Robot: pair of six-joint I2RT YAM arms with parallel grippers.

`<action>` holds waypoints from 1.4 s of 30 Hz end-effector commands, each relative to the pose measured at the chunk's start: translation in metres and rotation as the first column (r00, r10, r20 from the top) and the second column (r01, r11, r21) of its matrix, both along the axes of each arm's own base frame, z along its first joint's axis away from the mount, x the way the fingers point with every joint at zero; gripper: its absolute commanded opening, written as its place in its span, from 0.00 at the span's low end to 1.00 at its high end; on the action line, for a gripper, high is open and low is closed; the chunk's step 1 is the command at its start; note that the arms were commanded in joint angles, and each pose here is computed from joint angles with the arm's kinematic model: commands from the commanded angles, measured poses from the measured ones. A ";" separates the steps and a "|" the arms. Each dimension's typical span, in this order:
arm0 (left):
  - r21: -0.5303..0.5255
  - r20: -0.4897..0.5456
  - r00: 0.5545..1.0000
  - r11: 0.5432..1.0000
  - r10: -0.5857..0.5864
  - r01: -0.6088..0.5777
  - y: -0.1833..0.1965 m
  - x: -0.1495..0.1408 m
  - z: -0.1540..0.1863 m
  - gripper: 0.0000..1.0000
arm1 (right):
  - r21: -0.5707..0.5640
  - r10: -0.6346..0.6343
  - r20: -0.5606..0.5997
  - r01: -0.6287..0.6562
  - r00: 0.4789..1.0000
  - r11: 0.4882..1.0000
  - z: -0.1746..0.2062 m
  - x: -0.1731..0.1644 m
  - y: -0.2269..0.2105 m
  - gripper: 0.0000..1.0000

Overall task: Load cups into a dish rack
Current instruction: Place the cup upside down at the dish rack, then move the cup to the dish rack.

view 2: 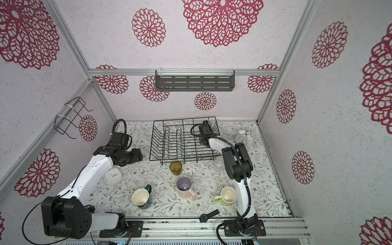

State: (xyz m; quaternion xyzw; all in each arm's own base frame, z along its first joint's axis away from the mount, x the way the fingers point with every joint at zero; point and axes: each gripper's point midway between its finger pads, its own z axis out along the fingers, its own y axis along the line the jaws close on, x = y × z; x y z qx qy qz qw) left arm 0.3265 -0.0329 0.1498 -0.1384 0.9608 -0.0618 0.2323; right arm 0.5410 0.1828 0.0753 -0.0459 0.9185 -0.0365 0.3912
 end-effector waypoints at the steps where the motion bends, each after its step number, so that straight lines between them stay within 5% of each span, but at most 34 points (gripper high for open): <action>1: -0.017 0.005 1.000 1.000 0.006 -0.006 -0.001 0.003 0.003 0.76 | 0.041 0.012 0.082 -0.015 0.997 0.999 0.055 0.003 0.001 0.28; 11: -0.042 0.004 1.000 0.999 0.005 -0.005 -0.006 0.007 -0.001 0.76 | 0.095 0.033 0.111 -0.043 0.993 0.995 0.095 -0.008 -0.001 0.39; 19: -0.059 -0.004 1.000 0.998 0.007 -0.007 -0.008 0.006 -0.007 0.76 | 0.113 0.055 -0.014 -0.053 0.998 0.992 0.070 0.006 -0.001 0.47; 35: -0.050 -0.016 1.000 0.999 0.006 -0.007 -0.007 0.006 -0.011 0.77 | 0.152 0.092 -0.108 -0.075 0.990 0.985 0.047 0.031 0.000 0.39; 42: -0.033 -0.007 1.000 0.999 0.001 -0.002 -0.005 0.005 -0.006 0.77 | 0.138 0.090 -0.120 -0.073 0.989 0.988 0.041 0.033 -0.004 0.26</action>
